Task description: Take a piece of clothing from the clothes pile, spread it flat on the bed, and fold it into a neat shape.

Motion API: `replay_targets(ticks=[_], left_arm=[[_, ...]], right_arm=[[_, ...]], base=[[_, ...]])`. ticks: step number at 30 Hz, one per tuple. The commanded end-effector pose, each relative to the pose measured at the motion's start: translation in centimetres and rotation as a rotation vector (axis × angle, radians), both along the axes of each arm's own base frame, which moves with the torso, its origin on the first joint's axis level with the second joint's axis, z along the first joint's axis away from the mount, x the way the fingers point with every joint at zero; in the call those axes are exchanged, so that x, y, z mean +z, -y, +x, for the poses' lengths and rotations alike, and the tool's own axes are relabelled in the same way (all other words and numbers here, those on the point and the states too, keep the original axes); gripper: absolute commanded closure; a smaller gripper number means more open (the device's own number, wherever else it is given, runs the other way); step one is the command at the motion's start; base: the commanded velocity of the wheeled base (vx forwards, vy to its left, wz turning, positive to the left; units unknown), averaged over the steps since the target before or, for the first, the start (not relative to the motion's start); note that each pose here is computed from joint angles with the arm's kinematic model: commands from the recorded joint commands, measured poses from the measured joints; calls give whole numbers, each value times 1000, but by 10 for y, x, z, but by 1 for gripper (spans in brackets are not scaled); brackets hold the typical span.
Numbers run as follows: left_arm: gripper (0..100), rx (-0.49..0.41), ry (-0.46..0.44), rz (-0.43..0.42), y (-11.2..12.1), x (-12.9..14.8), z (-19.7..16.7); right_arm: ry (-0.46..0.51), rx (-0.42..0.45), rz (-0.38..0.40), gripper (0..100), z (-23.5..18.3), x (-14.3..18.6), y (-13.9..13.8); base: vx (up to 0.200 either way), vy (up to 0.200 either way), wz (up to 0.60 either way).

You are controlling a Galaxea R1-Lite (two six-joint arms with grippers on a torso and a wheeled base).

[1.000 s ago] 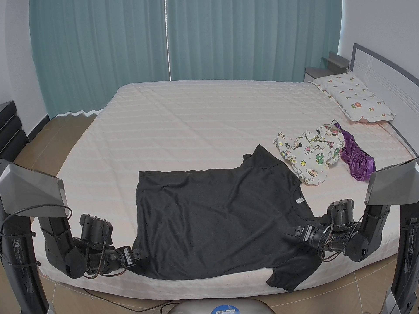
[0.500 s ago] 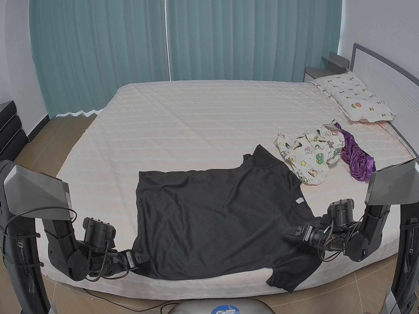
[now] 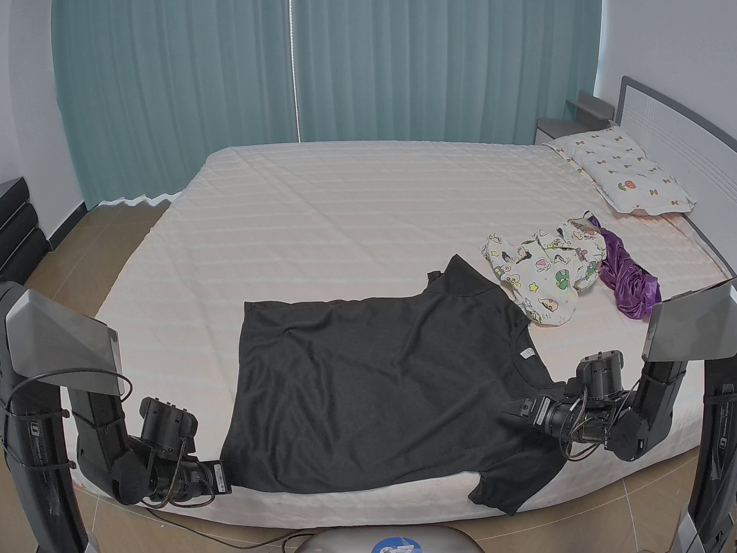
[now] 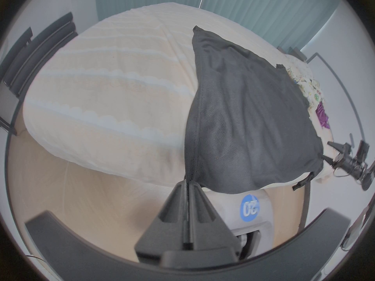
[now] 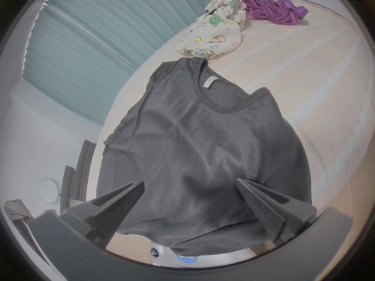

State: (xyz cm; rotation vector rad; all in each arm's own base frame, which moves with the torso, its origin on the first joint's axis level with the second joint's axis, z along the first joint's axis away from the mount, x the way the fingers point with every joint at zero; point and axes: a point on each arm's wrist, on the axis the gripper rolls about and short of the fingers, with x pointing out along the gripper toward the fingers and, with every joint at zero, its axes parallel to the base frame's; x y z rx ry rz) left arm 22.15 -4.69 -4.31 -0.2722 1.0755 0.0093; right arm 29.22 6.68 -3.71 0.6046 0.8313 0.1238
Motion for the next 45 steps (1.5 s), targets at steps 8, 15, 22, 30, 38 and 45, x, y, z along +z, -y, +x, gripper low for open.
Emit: replay_targets(ticks=[8,15,22,30,38,45], left_arm=[[100,-26,-55,91,-10,-1,-13],[100,-9,-91,141,-17,-1,-15],[100,1,-73,133,-17,-2,-8],[100,3,-63,125,-17,-2,-5],[100,0,-78,126,-17,-5,-6],[100,0,-83,126,-17,-8,-4]], right_arm=[[-2,1,-3,0,-1,-1,0],[-2,1,-3,0,-1,-1,0],[-7,-25,-10,0,2,-2,7],[-3,-67,-58,0,4,-4,26],[-7,-98,-105,0,9,-12,37],[-2,-130,-107,0,10,-11,48]], base=[[0,0,0],[0,0,0],[0,0,0],[0,0,0],[0,0,0],[0,0,0]])
